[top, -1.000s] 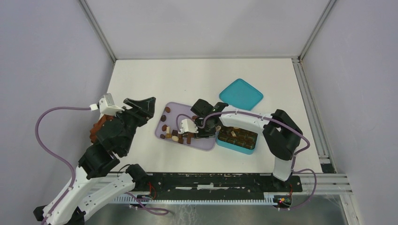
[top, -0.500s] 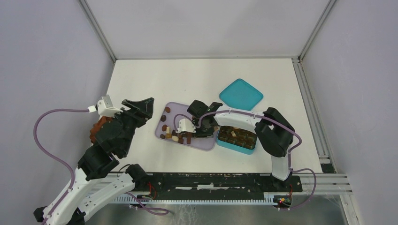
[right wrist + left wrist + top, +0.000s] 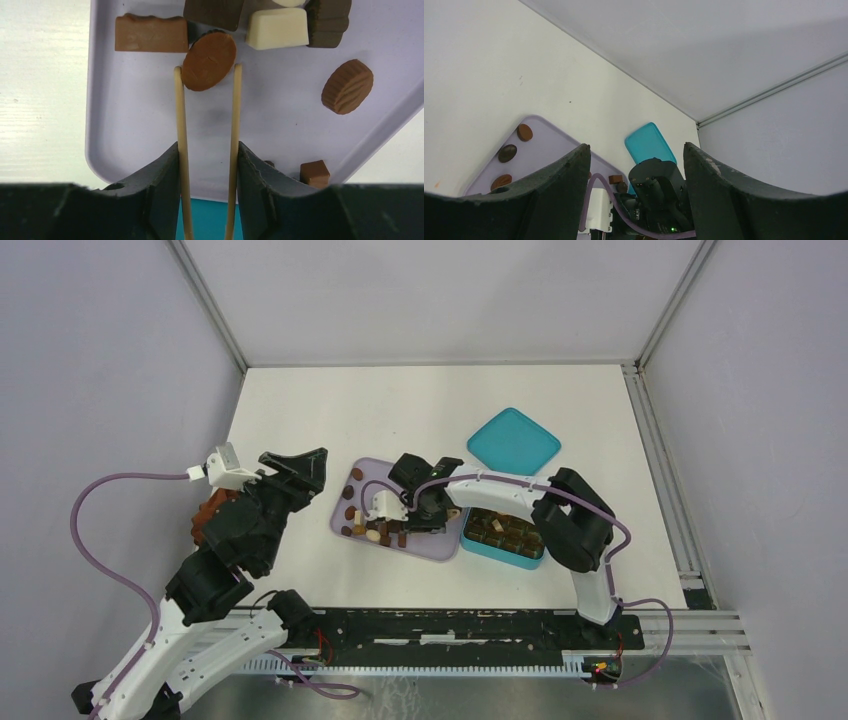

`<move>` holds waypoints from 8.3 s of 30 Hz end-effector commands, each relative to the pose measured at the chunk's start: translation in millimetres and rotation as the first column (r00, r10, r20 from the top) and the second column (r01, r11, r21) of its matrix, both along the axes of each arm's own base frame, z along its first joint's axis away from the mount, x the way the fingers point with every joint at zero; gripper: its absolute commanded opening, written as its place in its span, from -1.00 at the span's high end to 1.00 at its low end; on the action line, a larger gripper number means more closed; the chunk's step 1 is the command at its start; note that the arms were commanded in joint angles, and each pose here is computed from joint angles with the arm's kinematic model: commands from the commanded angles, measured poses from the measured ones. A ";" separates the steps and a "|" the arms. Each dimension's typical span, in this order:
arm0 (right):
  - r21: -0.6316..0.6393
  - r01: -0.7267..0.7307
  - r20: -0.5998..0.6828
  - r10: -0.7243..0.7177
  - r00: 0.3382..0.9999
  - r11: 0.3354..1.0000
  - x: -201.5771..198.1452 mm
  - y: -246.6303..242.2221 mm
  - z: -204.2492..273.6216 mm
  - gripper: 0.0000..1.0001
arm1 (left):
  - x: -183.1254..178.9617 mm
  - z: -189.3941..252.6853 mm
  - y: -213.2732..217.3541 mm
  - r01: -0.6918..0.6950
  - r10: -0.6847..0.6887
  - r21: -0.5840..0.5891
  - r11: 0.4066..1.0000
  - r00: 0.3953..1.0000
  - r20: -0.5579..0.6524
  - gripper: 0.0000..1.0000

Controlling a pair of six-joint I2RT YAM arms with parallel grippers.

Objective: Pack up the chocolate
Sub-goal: Pick up the fake chocolate from the plate, then place the fake chocolate in the packing box, then pick up the fake chocolate from the plate.

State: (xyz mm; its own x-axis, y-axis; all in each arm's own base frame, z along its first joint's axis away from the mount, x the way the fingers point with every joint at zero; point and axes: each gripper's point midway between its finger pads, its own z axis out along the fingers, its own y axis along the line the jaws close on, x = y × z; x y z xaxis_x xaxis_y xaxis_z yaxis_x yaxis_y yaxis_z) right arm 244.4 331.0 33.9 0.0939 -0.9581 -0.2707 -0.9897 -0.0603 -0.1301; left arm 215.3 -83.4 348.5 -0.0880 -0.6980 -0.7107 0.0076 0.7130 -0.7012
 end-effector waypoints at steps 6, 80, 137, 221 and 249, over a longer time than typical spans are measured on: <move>-0.009 0.031 0.029 -0.031 0.999 0.999 6.6 14.7 7.0 0.06 | 1.2 8.2 1.6 -0.017 0.018 -0.042 0.999 1.000 0.023 -0.48; 0.086 0.398 -0.030 -0.397 0.917 0.913 -32.0 -247.2 55.9 0.71 | 76.5 -149.6 -220.6 0.672 -0.551 0.206 0.712 0.715 -0.430 -0.53; 0.271 -0.022 0.010 0.020 1.000 0.962 -16.2 -7.6 97.1 0.21 | 24.7 28.1 -56.2 0.179 -0.174 0.159 0.971 0.984 -0.042 -0.78; 0.038 0.139 -0.046 -0.137 0.989 0.990 36.3 19.7 10.2 0.10 | 3.9 -48.4 -12.9 0.050 -0.027 0.133 0.990 0.986 -0.165 -0.75; 0.030 0.115 -0.040 -0.114 0.993 0.993 38.6 40.0 4.5 0.28 | 3.8 -41.6 -11.5 0.045 -0.025 0.132 0.990 0.988 -0.151 -0.75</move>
State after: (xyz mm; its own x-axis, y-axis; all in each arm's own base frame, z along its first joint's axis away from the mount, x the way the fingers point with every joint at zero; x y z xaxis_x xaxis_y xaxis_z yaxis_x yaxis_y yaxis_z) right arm 273.9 363.5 21.9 -0.0386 -0.9591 -0.2805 -0.9974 0.0542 -0.0477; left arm 215.7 -94.7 281.9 -0.2797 -0.5404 -0.7936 -0.0830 0.8371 -0.5408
